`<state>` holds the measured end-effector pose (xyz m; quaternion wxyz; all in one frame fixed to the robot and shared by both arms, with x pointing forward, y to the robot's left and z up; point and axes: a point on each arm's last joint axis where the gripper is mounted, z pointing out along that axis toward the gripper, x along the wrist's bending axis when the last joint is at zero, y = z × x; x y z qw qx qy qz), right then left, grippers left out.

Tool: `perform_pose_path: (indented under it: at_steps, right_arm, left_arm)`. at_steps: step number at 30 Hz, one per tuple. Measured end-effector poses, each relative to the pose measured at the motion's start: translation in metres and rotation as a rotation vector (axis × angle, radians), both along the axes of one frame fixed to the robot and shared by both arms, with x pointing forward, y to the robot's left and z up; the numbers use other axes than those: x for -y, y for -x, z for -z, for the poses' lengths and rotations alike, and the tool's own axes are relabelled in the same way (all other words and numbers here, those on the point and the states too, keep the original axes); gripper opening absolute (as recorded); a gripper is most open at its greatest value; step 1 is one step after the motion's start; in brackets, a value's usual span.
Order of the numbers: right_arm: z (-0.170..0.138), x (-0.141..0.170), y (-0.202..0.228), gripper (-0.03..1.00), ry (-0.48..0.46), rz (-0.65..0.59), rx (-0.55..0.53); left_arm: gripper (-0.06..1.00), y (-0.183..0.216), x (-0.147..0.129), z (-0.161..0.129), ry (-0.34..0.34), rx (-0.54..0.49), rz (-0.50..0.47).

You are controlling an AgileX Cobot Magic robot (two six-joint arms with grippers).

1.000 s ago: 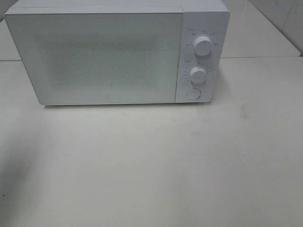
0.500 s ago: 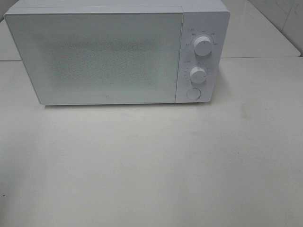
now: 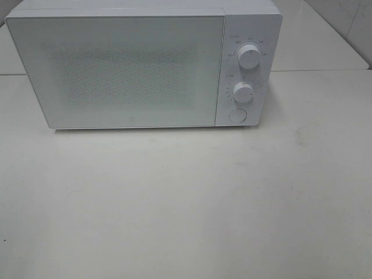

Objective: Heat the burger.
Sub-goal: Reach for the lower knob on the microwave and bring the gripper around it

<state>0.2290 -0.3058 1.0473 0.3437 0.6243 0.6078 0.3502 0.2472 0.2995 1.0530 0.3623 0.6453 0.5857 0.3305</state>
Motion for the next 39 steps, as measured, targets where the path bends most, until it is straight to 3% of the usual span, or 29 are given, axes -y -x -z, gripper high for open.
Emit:
perform_pose_path:
  at_steps: [2, 6, 14, 39]
  right_arm:
    - [0.0, 0.0, 0.0, 0.77, 0.0, 0.0, 0.0]
    - [0.0, 0.0, 0.0, 0.77, 0.0, 0.0, 0.0]
    - [0.0, 0.0, 0.0, 0.77, 0.0, 0.0, 0.0]
    - [0.0, 0.0, 0.0, 0.77, 0.0, 0.0, 0.0]
  left_arm:
    - [0.99, 0.0117, -0.0009, -0.0004, 0.006, 0.078, 0.0]
    - [0.99, 0.0134, -0.001, -0.0005, 0.007, 0.088, 0.0]
    - [0.99, 0.0134, -0.0005, -0.0008, -0.001, 0.093, -0.132]
    - [0.99, 0.0133, -0.0006, -0.0011, -0.003, 0.096, -0.133]
